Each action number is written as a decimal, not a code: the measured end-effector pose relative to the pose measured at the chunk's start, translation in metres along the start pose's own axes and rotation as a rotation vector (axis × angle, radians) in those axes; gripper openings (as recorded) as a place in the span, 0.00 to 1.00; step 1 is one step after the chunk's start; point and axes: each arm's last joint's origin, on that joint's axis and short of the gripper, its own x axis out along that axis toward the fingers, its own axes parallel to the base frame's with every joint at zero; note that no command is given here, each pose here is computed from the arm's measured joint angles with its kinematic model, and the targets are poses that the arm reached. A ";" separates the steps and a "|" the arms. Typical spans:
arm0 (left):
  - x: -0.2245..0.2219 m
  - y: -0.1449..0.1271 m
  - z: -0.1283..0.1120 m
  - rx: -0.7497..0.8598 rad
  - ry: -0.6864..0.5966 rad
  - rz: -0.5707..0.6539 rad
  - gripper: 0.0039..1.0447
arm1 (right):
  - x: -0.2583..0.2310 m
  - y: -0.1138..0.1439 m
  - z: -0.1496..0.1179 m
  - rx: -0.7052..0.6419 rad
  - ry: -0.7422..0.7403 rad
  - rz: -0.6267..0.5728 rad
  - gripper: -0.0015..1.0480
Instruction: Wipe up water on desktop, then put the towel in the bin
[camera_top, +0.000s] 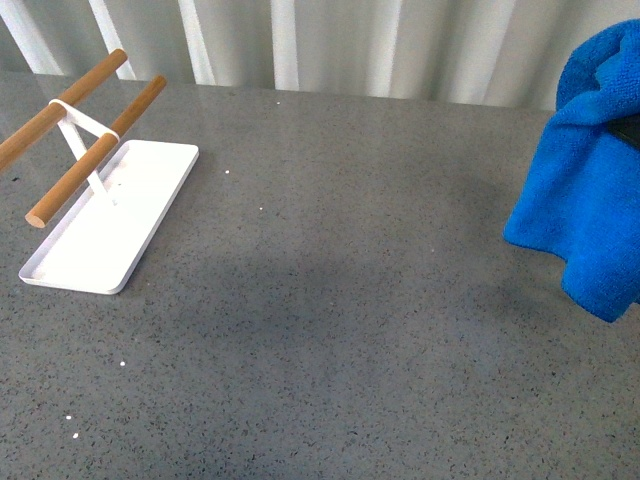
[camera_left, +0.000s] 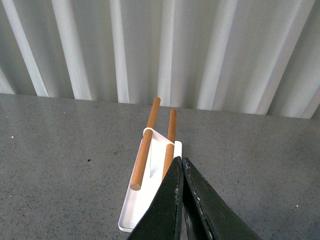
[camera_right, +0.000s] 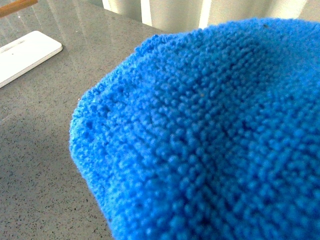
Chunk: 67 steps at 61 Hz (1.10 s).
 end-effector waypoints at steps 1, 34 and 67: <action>-0.001 0.000 -0.002 0.000 -0.009 0.000 0.03 | 0.000 0.000 0.000 0.000 0.000 0.000 0.05; -0.019 0.000 0.002 0.000 -0.034 -0.001 0.03 | 0.001 0.001 -0.001 -0.010 0.007 -0.002 0.05; -0.029 0.000 0.001 0.000 -0.034 -0.001 0.03 | 0.002 0.002 -0.001 -0.011 0.015 -0.012 0.05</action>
